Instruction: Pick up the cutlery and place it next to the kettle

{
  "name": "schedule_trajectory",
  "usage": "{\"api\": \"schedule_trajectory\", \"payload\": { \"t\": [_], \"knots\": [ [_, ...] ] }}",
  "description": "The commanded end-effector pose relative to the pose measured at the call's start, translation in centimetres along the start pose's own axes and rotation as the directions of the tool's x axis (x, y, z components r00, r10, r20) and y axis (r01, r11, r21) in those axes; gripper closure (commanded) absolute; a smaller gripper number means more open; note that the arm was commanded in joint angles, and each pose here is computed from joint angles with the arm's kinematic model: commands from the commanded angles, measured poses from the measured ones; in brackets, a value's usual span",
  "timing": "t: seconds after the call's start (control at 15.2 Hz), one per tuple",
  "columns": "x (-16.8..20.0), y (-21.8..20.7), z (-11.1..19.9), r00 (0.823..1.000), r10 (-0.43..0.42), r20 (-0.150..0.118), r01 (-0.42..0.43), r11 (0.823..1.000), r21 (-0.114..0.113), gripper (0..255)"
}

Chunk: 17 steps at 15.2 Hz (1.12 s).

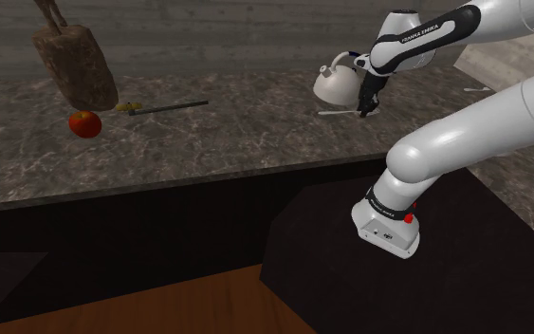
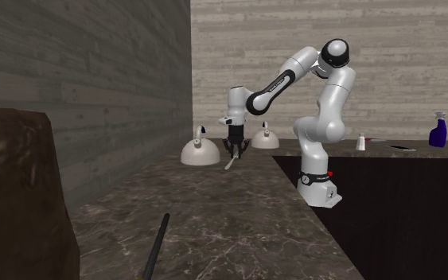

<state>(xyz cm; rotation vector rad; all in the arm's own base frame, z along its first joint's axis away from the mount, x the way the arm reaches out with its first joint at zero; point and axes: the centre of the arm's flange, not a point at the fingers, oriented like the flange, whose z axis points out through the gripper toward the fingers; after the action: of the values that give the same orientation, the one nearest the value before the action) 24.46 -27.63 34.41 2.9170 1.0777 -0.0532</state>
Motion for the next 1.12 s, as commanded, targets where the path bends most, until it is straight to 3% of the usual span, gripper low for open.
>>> {"api": "schedule_trajectory", "payload": {
  "t": [0.0,0.13,0.2,0.53,0.79,1.06],
  "knots": [
    [0.0,0.0,0.0,1.0,0.0,0.0,0.0,1.0,0.0,255],
    [0.0,0.0,0.0,1.0,0.0,0.0,0.0,1.0,0.0,255],
    [0.0,0.0,0.0,1.0,0.0,0.0,0.0,1.0,0.0,0],
    [0.0,0.0,0.0,1.0,0.0,0.0,0.0,1.0,0.0,0],
    [0.0,0.0,-5.0,1.0,0.0,0.0,0.0,1.0,0.0,0],
    [0.0,0.0,-5.0,1.0,0.0,0.0,0.0,1.0,0.0,0]
  ]
}}
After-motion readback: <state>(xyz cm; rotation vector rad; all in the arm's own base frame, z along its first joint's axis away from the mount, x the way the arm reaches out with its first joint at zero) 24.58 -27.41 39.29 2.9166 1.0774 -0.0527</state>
